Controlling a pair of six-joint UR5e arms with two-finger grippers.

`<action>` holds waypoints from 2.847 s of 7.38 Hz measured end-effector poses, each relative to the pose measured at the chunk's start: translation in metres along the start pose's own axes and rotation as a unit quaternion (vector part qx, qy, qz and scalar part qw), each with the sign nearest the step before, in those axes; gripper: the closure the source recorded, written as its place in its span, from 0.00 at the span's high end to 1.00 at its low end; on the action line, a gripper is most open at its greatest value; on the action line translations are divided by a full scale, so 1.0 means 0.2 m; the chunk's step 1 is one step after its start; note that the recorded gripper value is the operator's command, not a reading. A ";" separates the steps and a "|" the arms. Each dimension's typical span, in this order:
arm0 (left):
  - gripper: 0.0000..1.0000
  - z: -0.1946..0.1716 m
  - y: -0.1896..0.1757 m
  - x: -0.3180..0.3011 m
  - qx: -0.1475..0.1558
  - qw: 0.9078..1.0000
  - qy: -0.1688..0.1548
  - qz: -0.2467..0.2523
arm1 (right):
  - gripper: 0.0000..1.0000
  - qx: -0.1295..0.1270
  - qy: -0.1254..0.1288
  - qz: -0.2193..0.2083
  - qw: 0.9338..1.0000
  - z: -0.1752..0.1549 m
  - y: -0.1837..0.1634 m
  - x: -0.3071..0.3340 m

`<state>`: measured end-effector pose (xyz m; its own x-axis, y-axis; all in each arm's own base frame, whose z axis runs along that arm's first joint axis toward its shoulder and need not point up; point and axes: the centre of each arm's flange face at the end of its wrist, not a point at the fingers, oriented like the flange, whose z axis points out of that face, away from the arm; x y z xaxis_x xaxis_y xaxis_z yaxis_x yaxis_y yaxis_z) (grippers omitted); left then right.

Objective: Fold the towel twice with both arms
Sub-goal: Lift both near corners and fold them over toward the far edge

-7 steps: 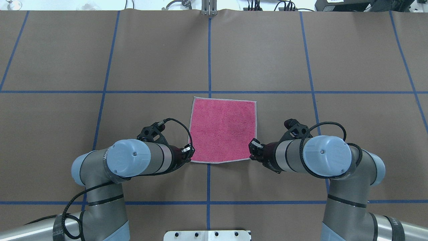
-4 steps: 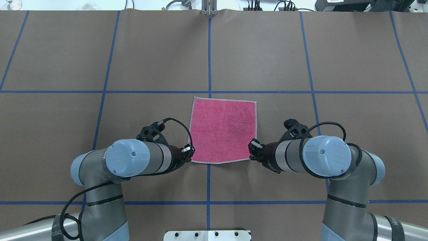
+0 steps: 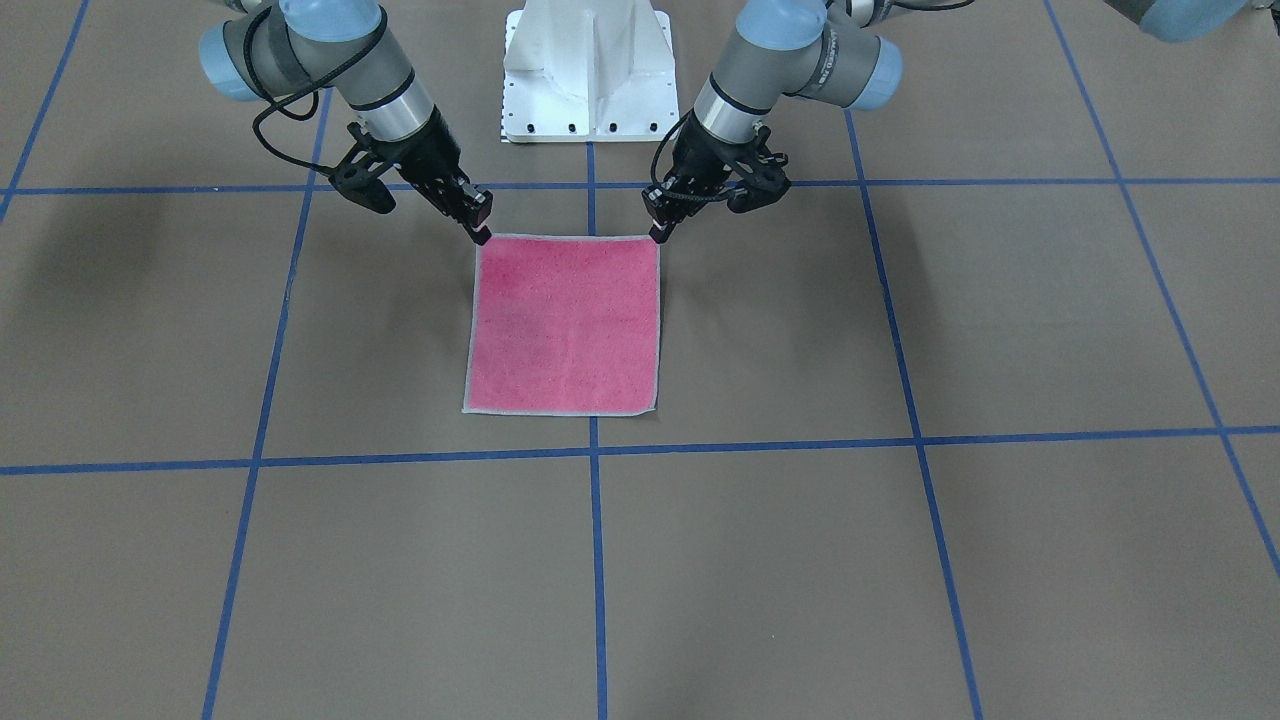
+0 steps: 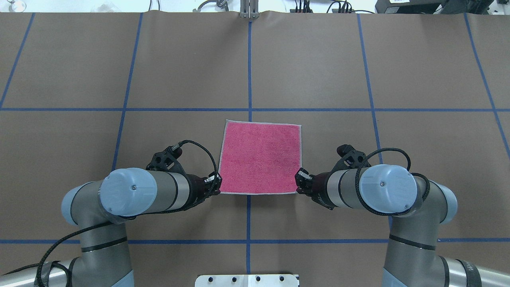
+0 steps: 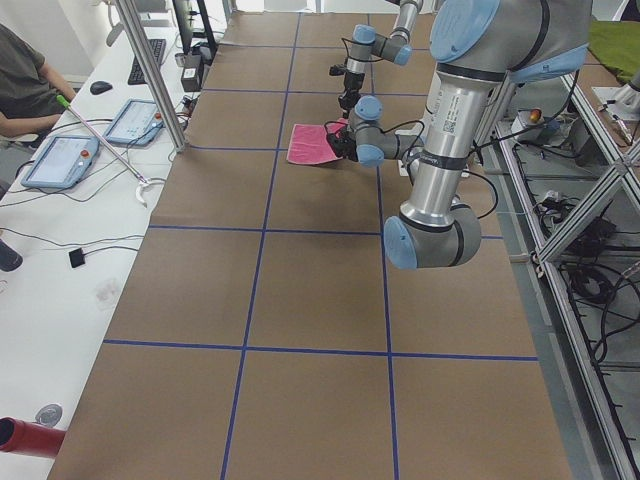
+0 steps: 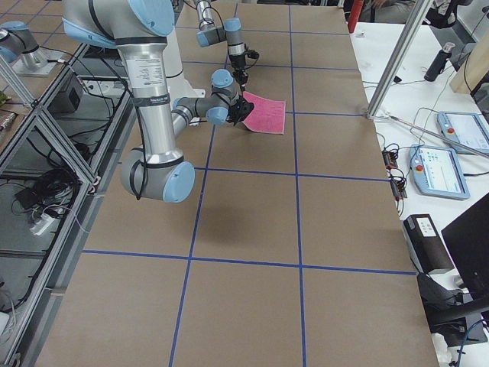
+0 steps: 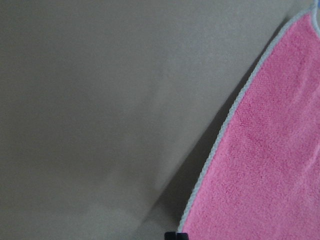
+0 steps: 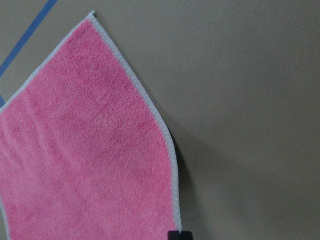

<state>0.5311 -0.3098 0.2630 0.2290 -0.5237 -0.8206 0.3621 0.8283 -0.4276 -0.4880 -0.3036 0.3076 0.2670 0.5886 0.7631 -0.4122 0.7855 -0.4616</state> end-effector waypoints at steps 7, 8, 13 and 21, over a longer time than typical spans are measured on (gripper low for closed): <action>0.00 0.03 0.12 -0.04 -0.016 1.000 -0.009 -0.004 | 0.00 -0.018 0.002 -0.009 1.000 0.02 0.10 0.01; 0.00 0.04 0.12 -0.04 -0.016 1.000 -0.009 -0.003 | 0.00 -0.019 0.001 -0.010 1.000 0.02 0.12 0.01; 0.00 0.06 -0.15 0.16 0.026 0.999 0.012 -0.014 | 0.00 0.003 -0.006 0.018 1.000 0.08 -0.15 -0.23; 0.00 0.19 -0.43 0.32 0.073 0.997 0.005 -0.016 | 0.00 0.032 -0.001 0.040 0.999 0.18 -0.37 -0.38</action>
<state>0.5485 -0.4232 0.2614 0.2058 -0.5465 -0.8118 0.4967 0.7730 -0.3946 -0.5091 -0.4141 0.3007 0.2303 0.6480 0.7260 -0.4875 0.7225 -0.4902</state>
